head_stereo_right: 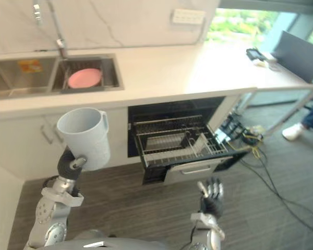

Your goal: Walk over to the sink, pick up the cup, carry it to the dishwasher, place the cup inside the dishwasher, then close the dishwasher door

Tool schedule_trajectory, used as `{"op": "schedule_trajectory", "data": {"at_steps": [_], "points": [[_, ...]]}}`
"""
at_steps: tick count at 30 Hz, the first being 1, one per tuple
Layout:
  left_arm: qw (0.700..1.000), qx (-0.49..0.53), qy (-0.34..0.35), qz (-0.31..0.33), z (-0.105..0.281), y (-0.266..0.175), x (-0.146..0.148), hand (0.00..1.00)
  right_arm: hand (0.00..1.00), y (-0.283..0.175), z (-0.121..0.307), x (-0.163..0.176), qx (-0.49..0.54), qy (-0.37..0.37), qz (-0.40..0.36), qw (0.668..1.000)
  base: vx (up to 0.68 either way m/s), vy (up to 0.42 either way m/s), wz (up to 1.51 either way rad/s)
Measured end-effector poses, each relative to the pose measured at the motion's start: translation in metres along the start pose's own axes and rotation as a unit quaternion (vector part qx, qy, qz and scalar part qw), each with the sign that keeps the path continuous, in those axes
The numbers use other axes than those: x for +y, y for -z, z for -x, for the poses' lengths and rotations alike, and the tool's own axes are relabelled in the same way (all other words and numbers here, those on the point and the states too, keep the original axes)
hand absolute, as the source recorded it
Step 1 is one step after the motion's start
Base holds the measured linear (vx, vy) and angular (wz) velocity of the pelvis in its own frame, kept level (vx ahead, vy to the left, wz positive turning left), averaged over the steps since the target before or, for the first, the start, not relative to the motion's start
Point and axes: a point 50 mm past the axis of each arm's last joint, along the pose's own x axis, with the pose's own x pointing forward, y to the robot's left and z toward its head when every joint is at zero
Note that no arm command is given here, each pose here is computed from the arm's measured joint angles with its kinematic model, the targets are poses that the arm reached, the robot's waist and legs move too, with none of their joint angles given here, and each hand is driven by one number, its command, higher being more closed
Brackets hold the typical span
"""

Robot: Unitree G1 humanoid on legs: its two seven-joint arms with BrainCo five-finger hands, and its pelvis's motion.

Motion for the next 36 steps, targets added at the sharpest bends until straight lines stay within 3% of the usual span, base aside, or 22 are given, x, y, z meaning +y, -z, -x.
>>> {"op": "schedule_trajectory", "data": {"at_steps": [4,10,24,29,36], "points": [[1.000,-0.002,-0.012,-0.014,-0.005,-0.001,0.002,1.00,0.00,-0.016,-0.007,0.036,-0.055,-0.069,-0.004,0.996,0.32,0.068,-0.65],[0.998,-0.006,-0.056,-0.029,-0.003,-0.004,0.010,1.00,0.00,-0.022,-0.019,0.063,-0.063,-0.145,0.016,0.987,0.24,-0.056,-0.75],[0.997,-0.010,-0.068,-0.035,-0.006,0.001,0.002,1.00,0.00,-0.044,-0.031,0.079,-0.072,-0.216,0.041,0.973,0.11,0.130,-0.25],[0.994,-0.013,-0.079,-0.074,-0.014,-0.001,0.003,1.00,0.00,-0.042,-0.032,0.105,-0.063,-0.277,0.020,0.959,-0.01,0.208,-0.12],[0.972,-0.071,-0.104,-0.197,-0.037,-0.009,-0.013,1.00,0.00,-0.039,-0.019,0.148,-0.046,-0.365,-0.032,0.929,-0.04,0.006,-0.08]]}}
